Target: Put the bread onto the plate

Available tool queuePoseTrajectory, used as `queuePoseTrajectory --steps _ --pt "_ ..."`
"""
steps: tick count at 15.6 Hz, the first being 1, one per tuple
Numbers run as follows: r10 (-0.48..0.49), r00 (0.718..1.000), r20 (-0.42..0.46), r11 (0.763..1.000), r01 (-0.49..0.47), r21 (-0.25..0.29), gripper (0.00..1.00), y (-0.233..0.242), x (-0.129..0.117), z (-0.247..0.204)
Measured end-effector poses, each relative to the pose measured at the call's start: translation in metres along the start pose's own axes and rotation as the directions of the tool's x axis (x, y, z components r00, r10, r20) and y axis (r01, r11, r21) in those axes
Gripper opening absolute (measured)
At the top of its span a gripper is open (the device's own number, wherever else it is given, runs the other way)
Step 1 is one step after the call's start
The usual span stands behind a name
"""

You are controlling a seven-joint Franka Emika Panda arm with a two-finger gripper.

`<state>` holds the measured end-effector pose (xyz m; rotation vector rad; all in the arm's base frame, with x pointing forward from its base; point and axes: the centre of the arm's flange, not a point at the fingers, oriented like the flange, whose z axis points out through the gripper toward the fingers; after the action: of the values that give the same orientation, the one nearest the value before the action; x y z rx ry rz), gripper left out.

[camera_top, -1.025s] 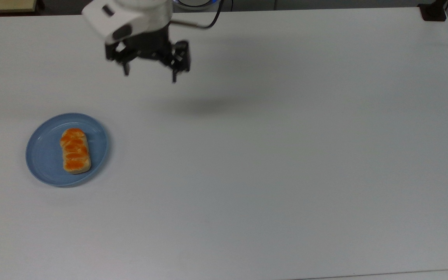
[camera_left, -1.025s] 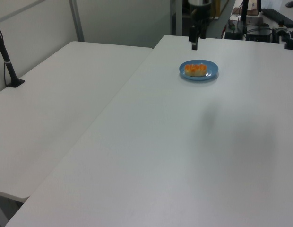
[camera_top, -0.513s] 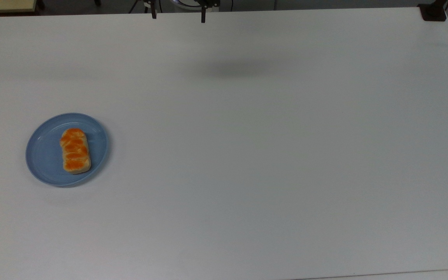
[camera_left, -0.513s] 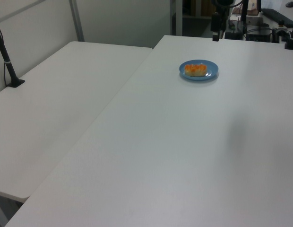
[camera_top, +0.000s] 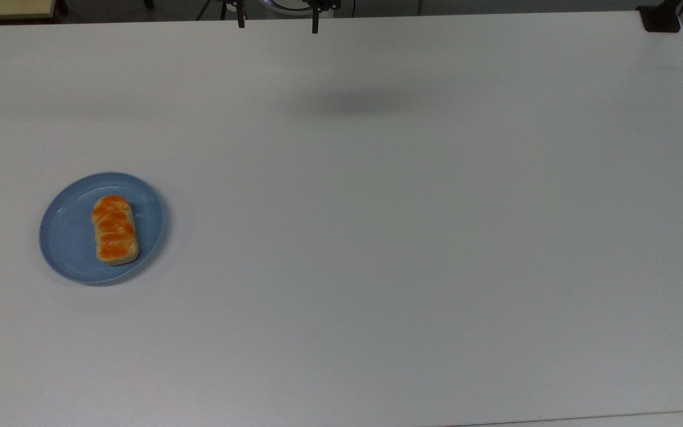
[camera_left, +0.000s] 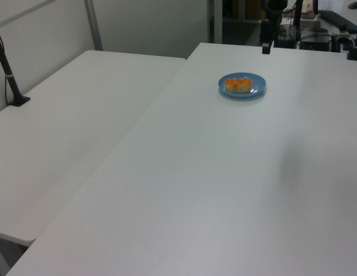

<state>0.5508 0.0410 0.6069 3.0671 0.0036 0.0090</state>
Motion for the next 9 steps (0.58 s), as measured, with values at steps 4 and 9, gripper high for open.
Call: queuePoseTrajectory --steps 4,9 --pt "0.001 1.0 0.0 1.0 -0.001 0.0 1.0 0.0004 0.0 0.0" --pt "0.004 1.0 0.0 1.0 -0.004 0.0 1.0 0.0021 0.0001 0.0001"
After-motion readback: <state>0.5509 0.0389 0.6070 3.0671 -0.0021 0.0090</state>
